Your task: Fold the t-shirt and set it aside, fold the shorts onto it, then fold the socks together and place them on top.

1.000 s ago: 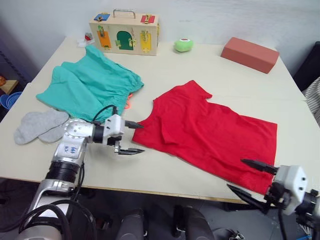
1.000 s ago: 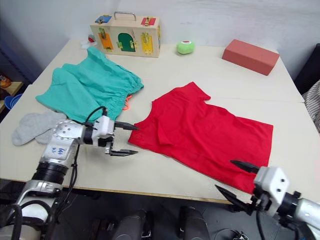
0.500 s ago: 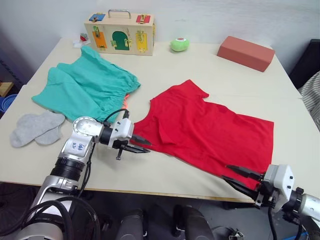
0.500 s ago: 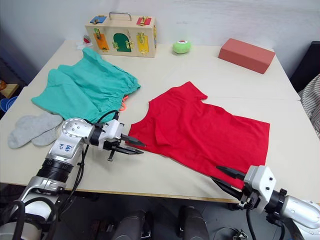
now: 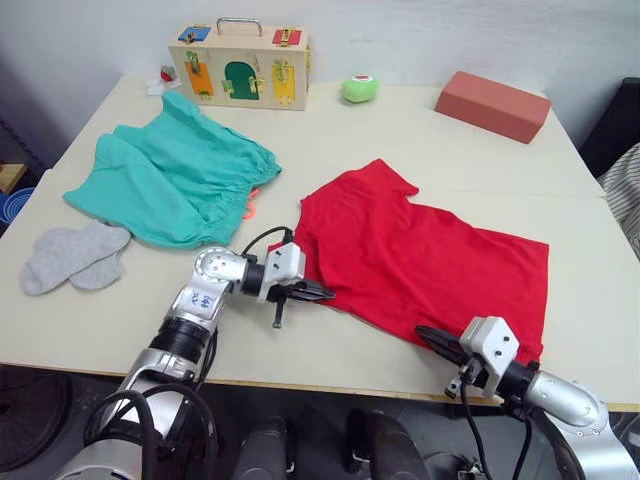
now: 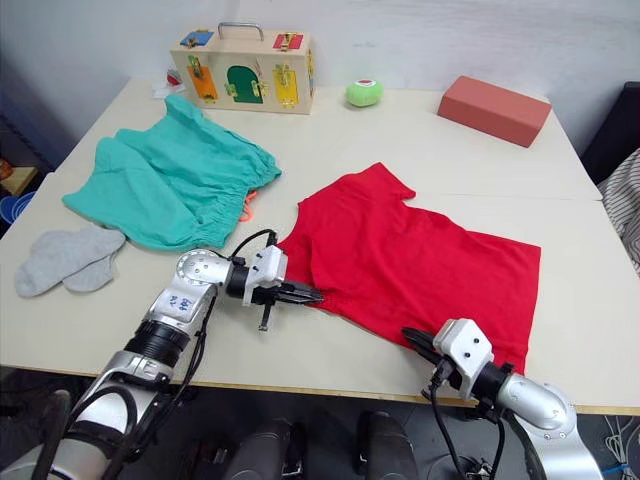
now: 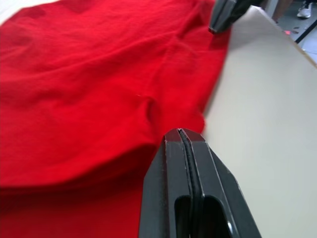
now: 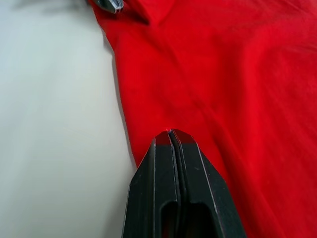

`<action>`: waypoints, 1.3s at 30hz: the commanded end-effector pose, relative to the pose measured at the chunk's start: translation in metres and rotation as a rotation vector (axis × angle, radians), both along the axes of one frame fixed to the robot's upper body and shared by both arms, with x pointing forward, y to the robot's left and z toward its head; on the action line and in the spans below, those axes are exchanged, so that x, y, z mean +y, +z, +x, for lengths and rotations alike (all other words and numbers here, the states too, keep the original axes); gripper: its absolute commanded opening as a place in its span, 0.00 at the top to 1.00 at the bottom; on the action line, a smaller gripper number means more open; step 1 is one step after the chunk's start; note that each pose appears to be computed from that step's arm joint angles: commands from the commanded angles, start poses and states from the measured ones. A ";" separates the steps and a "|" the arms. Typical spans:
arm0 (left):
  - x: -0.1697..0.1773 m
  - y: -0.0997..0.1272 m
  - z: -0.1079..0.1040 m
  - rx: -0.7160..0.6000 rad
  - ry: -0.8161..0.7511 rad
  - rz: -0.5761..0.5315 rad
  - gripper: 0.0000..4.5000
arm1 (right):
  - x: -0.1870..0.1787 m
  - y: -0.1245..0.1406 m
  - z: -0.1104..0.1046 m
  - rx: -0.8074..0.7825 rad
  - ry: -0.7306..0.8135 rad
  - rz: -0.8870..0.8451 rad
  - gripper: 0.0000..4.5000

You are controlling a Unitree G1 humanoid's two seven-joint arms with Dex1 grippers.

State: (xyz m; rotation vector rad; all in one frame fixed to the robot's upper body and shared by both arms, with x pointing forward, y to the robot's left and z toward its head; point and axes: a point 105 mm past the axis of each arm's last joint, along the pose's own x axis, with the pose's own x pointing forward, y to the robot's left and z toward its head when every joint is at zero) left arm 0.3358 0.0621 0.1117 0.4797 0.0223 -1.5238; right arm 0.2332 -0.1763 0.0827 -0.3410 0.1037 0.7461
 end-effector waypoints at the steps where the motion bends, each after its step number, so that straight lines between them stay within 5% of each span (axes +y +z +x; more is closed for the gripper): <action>1: -0.011 0.010 0.015 -0.045 0.043 -0.035 1.00 | -0.010 0.002 0.001 -0.029 -0.042 -0.006 1.00; 7: -0.019 0.011 0.035 -0.050 0.145 -0.074 1.00 | -0.050 0.002 -0.010 -0.058 -0.191 -0.036 1.00; 14: -0.002 0.016 0.050 -0.152 0.321 -0.168 1.00 | -0.108 -0.014 -0.052 -0.060 -0.407 -0.073 1.00; 18: 0.027 0.053 0.066 -0.253 0.516 -0.366 1.00 | -0.135 -0.004 -0.061 -0.113 -0.563 -0.010 1.00; 22: 0.056 0.079 0.055 -0.284 0.503 -0.449 1.00 | -0.140 0.022 -0.062 -0.175 -0.573 0.062 1.00; 27: 0.080 0.079 0.034 -0.297 0.439 -0.335 1.00 | -0.117 0.035 -0.067 -0.152 -0.414 0.017 1.00; 35: 0.092 0.031 -0.017 -0.141 0.209 -0.058 1.00 | -0.071 0.025 -0.075 -0.026 -0.153 -0.028 1.00; 39: 0.096 0.019 -0.015 -0.247 0.199 0.066 0.82 | -0.069 0.010 -0.073 0.040 -0.107 -0.143 0.81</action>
